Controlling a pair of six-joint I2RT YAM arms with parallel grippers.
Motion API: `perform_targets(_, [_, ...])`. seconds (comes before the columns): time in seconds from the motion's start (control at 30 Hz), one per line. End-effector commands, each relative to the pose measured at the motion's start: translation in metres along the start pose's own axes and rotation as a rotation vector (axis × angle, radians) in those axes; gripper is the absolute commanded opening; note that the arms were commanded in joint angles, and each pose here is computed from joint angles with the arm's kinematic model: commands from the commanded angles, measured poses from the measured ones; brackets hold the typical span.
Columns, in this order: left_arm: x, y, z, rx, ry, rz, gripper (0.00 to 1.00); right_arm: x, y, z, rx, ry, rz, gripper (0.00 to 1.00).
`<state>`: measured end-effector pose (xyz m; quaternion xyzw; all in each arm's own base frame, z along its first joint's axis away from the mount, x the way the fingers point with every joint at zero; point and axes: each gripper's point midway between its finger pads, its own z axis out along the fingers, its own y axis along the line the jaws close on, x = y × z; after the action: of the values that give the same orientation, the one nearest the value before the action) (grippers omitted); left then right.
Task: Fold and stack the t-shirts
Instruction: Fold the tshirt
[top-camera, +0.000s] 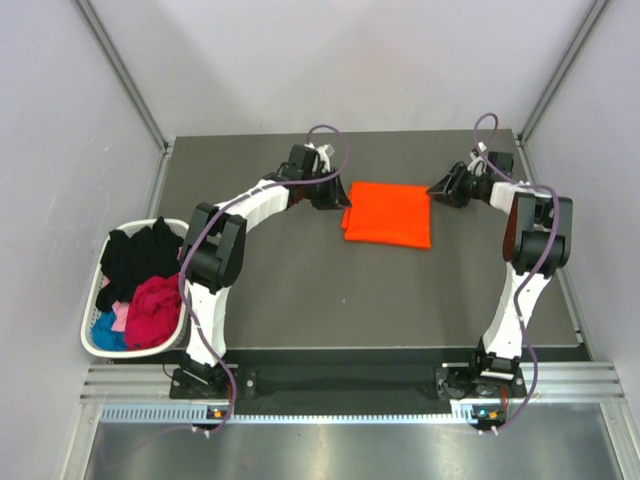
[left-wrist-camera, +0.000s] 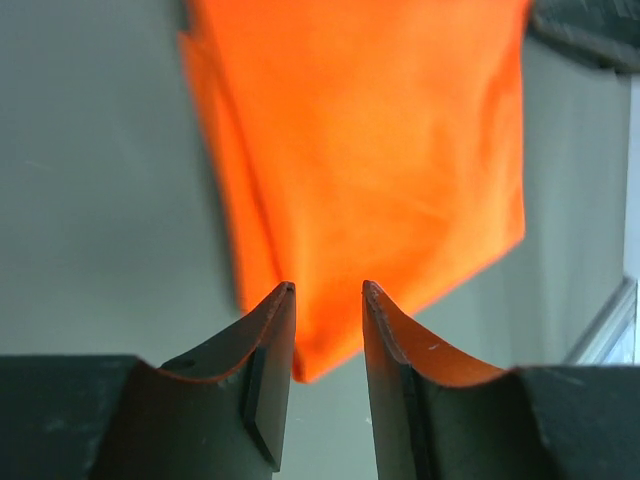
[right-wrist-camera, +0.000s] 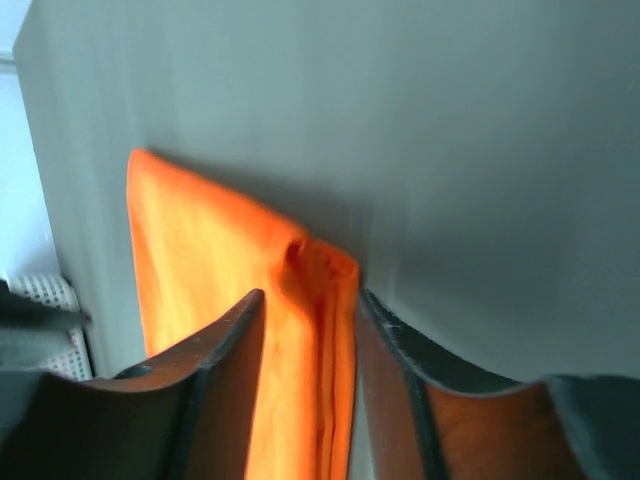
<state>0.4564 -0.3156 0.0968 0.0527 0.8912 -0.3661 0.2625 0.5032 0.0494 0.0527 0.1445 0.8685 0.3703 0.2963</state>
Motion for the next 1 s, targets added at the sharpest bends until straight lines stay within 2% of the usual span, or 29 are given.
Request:
perform_targets(0.0, [0.006, -0.048, -0.002, 0.114, -0.03, 0.078, 0.38, -0.02, -0.005, 0.009, -0.018, -0.038, -0.015, 0.4])
perform_targets(0.17, [0.03, -0.058, 0.014, 0.123, 0.007, 0.132, 0.37, -0.021, -0.01, 0.019, -0.053, -0.043, 0.009, 0.35])
perform_targets(0.27, [0.038, -0.048, 0.021, 0.085, 0.004, 0.149, 0.37, -0.02, -0.014, 0.02, -0.046, -0.043, 0.014, 0.29])
perform_targets(0.37, [0.048, -0.026, 0.029, 0.004, 0.006, 0.176, 0.36, -0.023, -0.019, 0.017, -0.026, -0.058, 0.026, 0.19])
perform_targets(0.47, [0.051, -0.006, 0.036, -0.06, -0.001, 0.19, 0.36, -0.031, -0.02, 0.011, -0.022, -0.075, 0.038, 0.15])
perform_targets(0.53, [0.052, -0.004, 0.035, -0.079, 0.014, 0.198, 0.36, -0.035, -0.013, 0.006, -0.03, -0.076, 0.03, 0.18])
perform_targets(0.6, [0.043, -0.013, 0.029, -0.065, -0.001, 0.203, 0.37, -0.036, 0.0, -0.007, -0.021, -0.068, 0.025, 0.26])
perform_targets(0.67, [0.031, -0.028, 0.019, -0.039, -0.028, 0.208, 0.38, -0.04, 0.018, -0.025, -0.021, -0.089, -0.012, 0.29])
perform_targets(0.7, [0.027, -0.033, 0.016, -0.035, -0.037, 0.209, 0.38, -0.034, 0.017, -0.031, 0.012, -0.073, 0.007, 0.32])
perform_targets(0.73, [0.02, -0.043, 0.008, -0.025, -0.049, 0.212, 0.38, -0.027, 0.024, -0.044, 0.021, -0.062, 0.002, 0.41])
perform_targets(0.77, [0.017, -0.047, 0.003, -0.02, -0.056, 0.215, 0.38, -0.025, 0.028, -0.049, 0.018, -0.065, -0.011, 0.41])
perform_targets(0.8, [0.015, -0.051, 0.0, -0.012, -0.062, 0.215, 0.38, -0.017, 0.031, -0.054, 0.022, -0.051, -0.01, 0.46])
perform_targets(0.97, [0.015, -0.084, -0.015, 0.075, -0.065, 0.221, 0.38, 0.033, 0.03, -0.076, 0.067, 0.02, -0.042, 0.5])
